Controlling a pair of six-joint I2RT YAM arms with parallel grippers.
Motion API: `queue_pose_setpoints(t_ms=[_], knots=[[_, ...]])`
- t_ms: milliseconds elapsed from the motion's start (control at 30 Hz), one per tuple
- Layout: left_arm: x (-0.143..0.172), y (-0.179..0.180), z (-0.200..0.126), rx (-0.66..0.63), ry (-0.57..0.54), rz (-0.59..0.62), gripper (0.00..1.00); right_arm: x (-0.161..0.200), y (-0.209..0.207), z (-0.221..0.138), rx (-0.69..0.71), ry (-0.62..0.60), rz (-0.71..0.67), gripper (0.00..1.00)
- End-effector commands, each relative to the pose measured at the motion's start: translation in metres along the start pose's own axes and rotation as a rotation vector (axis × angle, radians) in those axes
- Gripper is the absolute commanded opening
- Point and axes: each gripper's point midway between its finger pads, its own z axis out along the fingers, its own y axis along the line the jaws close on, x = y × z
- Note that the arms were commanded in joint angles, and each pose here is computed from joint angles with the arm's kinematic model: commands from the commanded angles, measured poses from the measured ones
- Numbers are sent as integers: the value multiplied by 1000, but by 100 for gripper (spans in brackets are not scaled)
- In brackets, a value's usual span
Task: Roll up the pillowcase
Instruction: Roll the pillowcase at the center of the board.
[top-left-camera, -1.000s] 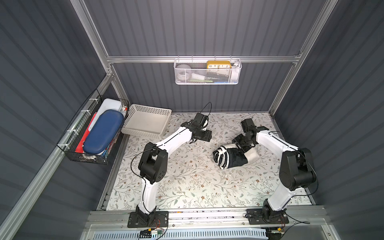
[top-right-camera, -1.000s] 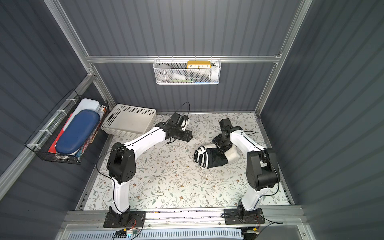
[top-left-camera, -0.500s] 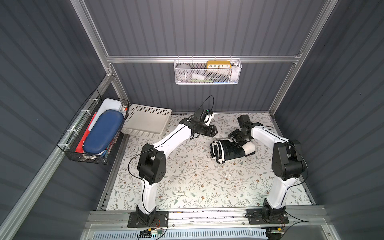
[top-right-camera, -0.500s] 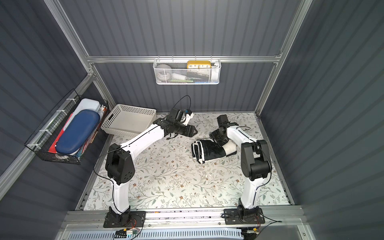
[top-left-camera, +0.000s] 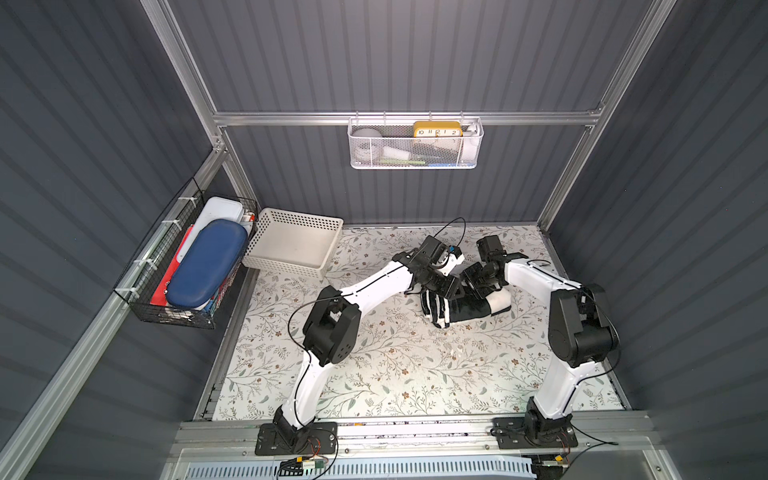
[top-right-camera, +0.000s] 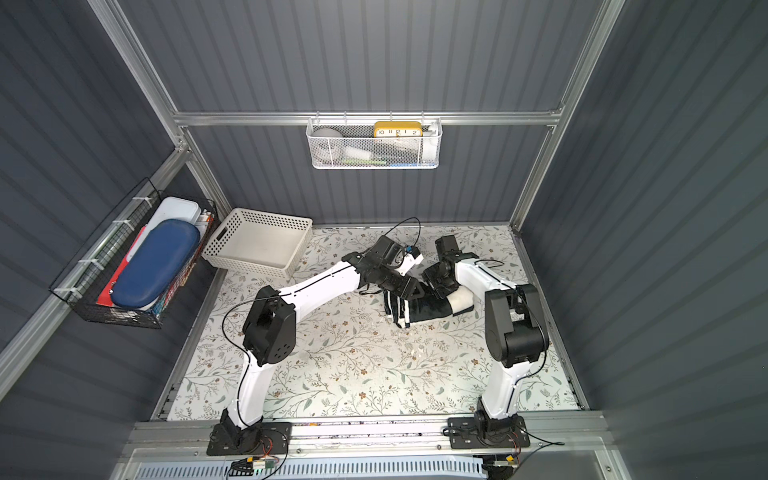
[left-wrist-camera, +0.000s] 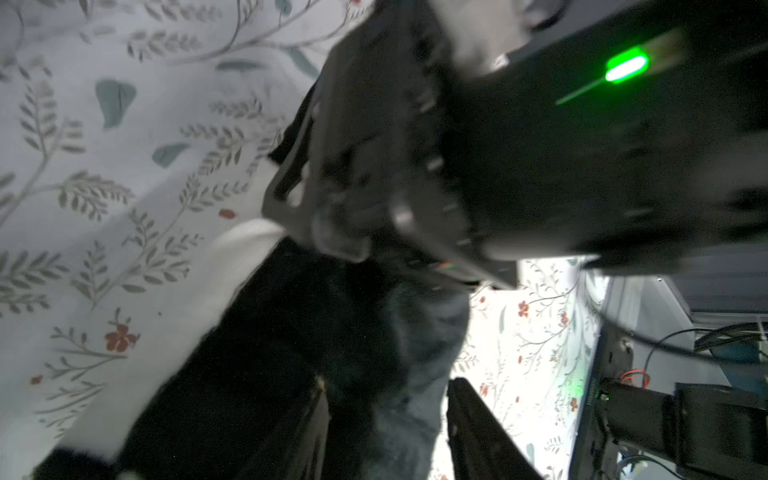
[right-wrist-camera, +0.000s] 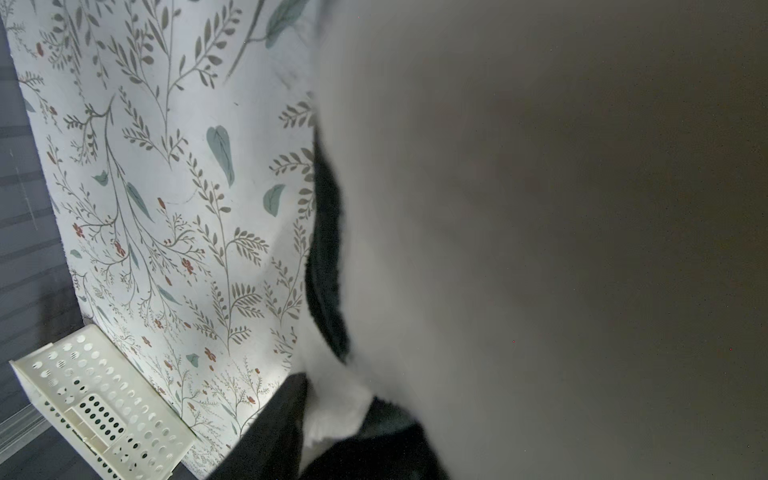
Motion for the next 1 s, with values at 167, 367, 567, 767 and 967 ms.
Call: queue_pose_setpoints(t_ms=[167, 367, 567, 767, 967], knots=[[35, 40, 14, -142, 53, -104, 43, -13, -55, 3, 156, -67, 59, 50], [26, 41, 19, -140, 46, -115, 42, -20, -83, 14, 224, -74, 53, 48], [48, 47, 34, -120, 98, -133, 36, -24, -75, 13, 173, -57, 44, 49], [5, 30, -10, -168, -19, -85, 46, -26, -38, -21, 33, -83, 36, 54], [-36, 10, -50, -197, -121, -30, 67, -28, -11, -55, -78, -114, 16, 58]])
